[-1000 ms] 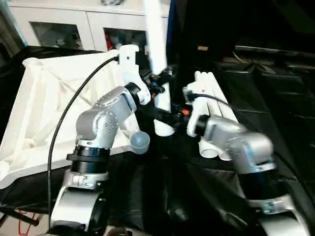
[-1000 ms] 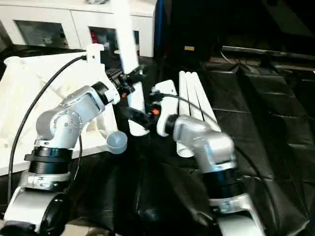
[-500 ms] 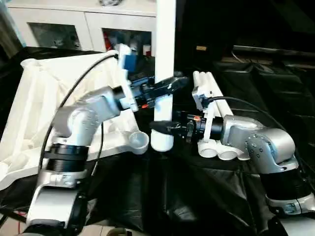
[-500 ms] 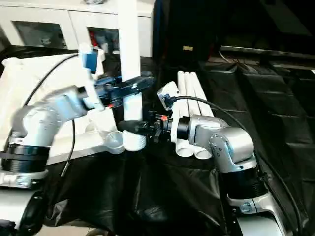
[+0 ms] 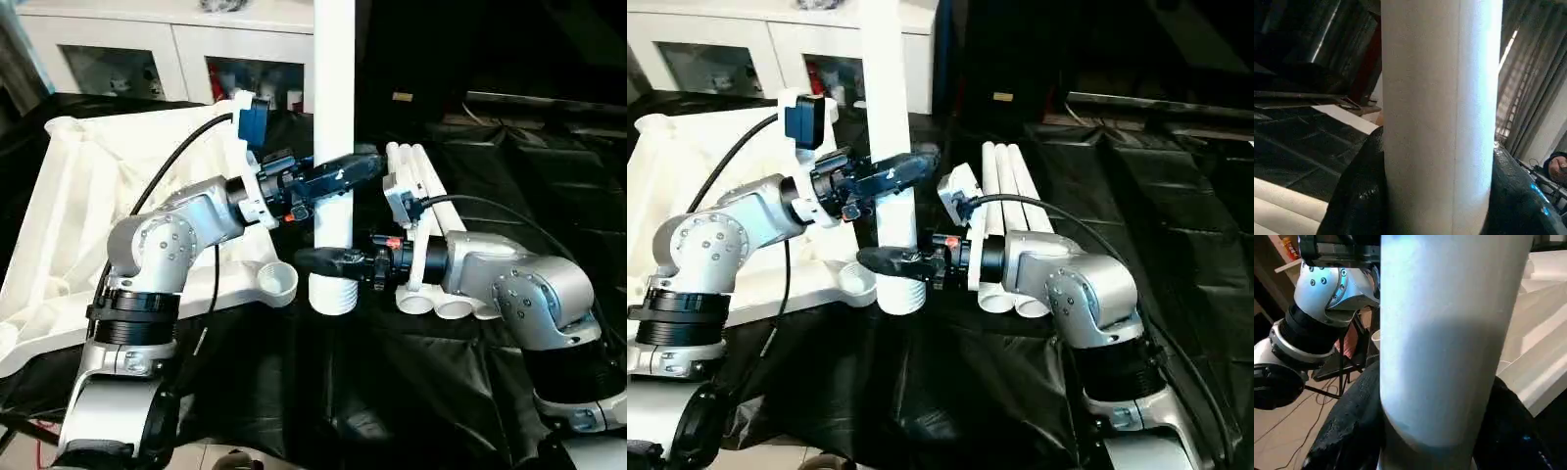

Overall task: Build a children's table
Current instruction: Pick table leg

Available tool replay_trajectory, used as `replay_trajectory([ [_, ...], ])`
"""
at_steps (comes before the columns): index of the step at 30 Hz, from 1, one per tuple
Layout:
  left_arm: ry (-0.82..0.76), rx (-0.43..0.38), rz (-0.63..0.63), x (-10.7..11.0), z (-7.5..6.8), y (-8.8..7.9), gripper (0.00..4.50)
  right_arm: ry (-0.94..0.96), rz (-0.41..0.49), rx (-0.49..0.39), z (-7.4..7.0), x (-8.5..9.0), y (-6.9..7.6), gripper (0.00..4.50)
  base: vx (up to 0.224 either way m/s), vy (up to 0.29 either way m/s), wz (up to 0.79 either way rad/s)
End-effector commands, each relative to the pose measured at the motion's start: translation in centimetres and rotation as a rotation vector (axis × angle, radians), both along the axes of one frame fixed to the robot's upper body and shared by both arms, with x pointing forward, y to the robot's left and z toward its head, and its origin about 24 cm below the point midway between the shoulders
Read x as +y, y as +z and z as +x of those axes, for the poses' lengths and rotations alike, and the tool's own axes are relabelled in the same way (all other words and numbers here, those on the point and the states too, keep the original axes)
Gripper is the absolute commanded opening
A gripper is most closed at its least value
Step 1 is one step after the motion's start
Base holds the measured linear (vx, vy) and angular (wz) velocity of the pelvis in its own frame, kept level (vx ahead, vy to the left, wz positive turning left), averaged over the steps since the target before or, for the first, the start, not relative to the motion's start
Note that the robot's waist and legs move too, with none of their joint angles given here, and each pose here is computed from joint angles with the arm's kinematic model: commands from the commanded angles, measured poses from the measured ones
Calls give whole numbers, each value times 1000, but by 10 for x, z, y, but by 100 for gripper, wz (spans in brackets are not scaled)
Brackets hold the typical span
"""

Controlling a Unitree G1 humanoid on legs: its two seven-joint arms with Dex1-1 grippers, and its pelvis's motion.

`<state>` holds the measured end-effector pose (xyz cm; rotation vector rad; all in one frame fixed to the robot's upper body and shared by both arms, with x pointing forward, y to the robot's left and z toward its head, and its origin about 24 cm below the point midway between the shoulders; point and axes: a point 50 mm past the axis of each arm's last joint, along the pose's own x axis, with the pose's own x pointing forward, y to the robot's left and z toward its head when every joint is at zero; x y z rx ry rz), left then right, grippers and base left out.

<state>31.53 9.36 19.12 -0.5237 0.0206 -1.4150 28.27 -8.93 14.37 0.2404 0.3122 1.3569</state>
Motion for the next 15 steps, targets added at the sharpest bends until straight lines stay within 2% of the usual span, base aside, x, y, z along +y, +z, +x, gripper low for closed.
replay_trajectory([
  [1,-75,-39,-45,-6,-6,12,190,-20,-22,20,0,-3,-5,197,0,0,0],
  [5,-61,-40,-38,-5,-5,11,190,-35,-22,20,0,-3,-6,193,0,0,0],
  [7,8,-40,-2,-5,0,9,246,-52,-21,15,2,-3,-6,193,0,0,0],
  [10,68,-35,20,-6,4,7,269,-87,-17,6,5,-2,-5,192,0,0,0],
  [11,100,-43,44,-7,5,6,269,-100,-15,-2,6,-2,-5,192,0,0,0],
  [12,143,-42,69,-9,7,5,293,-120,-15,-7,8,-2,-5,191,0,0,0],
  [15,340,-22,150,-13,19,1,302,-207,-15,-24,16,0,-5,191,0,0,0],
])
